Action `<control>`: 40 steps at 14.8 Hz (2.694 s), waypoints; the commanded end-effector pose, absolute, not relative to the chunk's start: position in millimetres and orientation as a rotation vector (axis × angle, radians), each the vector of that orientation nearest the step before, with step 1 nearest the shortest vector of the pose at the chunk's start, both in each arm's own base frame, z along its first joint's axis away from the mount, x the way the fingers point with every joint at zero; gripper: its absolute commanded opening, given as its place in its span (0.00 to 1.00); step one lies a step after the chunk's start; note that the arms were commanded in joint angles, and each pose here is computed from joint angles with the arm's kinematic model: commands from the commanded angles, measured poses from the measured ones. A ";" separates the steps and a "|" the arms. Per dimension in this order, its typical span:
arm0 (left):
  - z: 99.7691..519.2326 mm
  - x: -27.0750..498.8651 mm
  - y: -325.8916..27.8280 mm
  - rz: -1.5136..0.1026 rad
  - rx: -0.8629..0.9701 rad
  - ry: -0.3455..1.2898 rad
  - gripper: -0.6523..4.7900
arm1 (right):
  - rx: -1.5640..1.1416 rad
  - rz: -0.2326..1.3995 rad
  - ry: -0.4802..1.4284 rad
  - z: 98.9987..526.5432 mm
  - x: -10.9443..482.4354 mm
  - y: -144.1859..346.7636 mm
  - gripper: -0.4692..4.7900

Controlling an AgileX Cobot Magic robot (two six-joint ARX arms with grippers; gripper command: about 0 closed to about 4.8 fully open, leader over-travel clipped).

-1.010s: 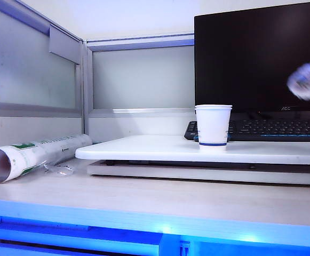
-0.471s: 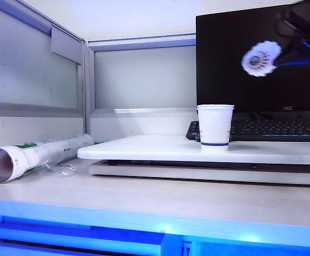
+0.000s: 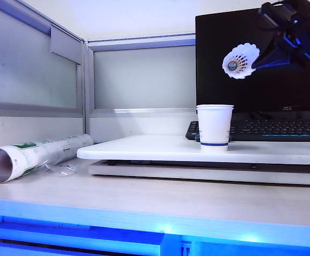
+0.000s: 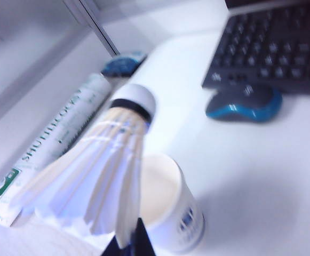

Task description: Pick up the badminton from the table and put it into the white paper cup.

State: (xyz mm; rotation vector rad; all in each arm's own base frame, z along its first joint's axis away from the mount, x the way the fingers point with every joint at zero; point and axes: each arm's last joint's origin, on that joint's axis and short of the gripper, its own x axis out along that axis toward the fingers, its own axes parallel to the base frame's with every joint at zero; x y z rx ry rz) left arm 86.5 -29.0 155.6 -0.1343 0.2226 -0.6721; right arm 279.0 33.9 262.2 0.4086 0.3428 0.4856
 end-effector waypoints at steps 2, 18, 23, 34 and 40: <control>153.1 86.5 -28.7 -0.660 -0.133 0.241 0.11 | 0.467 0.515 0.392 261.5 277.3 37.0 0.08; 153.1 86.8 -28.3 -0.643 -0.132 0.240 0.11 | 0.489 0.549 0.511 245.7 278.5 57.0 0.08; 153.1 86.8 -28.3 -0.642 -0.132 0.240 0.11 | 0.476 0.557 0.427 252.9 281.3 56.9 0.10; 153.1 86.8 -28.3 -0.642 -0.132 0.240 0.11 | 0.506 0.529 0.447 247.6 287.2 56.7 0.37; 153.1 86.8 -28.3 -0.642 -0.132 0.240 0.11 | 0.494 0.545 0.354 256.7 290.1 53.7 0.26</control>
